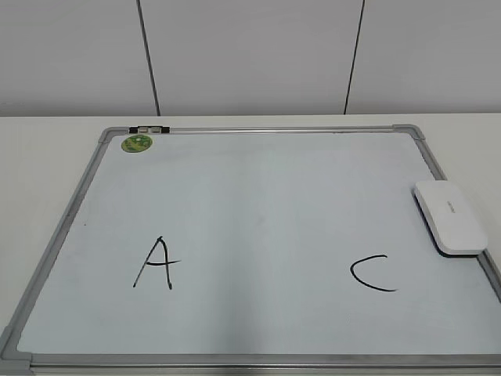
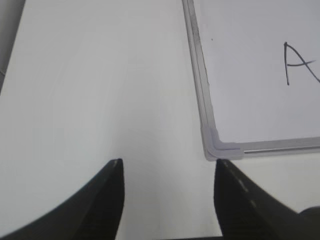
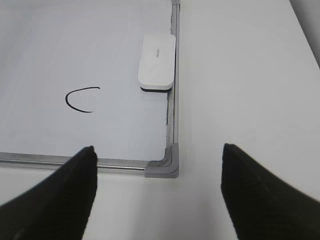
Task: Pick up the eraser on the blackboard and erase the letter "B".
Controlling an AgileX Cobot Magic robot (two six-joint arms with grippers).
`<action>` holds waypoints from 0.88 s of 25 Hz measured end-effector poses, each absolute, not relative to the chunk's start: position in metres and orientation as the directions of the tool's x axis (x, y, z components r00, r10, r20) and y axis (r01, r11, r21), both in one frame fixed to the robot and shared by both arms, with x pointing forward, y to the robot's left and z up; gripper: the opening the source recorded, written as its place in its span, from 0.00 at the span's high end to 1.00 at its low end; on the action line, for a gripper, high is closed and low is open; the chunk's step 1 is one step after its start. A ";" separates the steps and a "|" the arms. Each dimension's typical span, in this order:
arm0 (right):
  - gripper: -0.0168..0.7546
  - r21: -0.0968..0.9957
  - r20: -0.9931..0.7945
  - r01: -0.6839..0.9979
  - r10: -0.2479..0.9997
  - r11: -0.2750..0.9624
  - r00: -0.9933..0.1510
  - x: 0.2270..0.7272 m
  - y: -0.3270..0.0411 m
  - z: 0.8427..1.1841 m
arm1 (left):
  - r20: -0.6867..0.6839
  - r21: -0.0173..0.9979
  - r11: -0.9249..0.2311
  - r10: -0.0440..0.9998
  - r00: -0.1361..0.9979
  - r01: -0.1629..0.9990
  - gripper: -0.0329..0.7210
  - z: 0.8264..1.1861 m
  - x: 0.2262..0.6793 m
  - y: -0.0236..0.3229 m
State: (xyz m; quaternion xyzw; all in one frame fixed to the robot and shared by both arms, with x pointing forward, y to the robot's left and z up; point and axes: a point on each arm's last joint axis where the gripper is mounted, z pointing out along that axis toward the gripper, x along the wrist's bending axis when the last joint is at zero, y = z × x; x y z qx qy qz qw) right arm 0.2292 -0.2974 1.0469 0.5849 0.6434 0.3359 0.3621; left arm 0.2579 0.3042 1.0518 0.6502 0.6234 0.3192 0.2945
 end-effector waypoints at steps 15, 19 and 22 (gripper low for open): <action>0.21 0.861 -0.073 0.501 0.996 0.090 -0.053 0.228 -0.297 1.047 | 0.046 0.868 -0.031 0.999 -0.018 0.495 0.47 1.052 0.232 0.305; 0.21 0.861 -0.073 0.501 0.996 0.090 -0.053 0.228 -0.297 1.047 | 0.046 0.868 -0.031 0.999 -0.018 0.495 0.49 1.052 0.232 0.305; 0.21 0.861 -0.073 0.501 0.996 0.090 -0.053 0.228 -0.297 1.047 | 0.046 0.868 -0.031 0.999 -0.018 0.495 0.50 1.052 0.232 0.305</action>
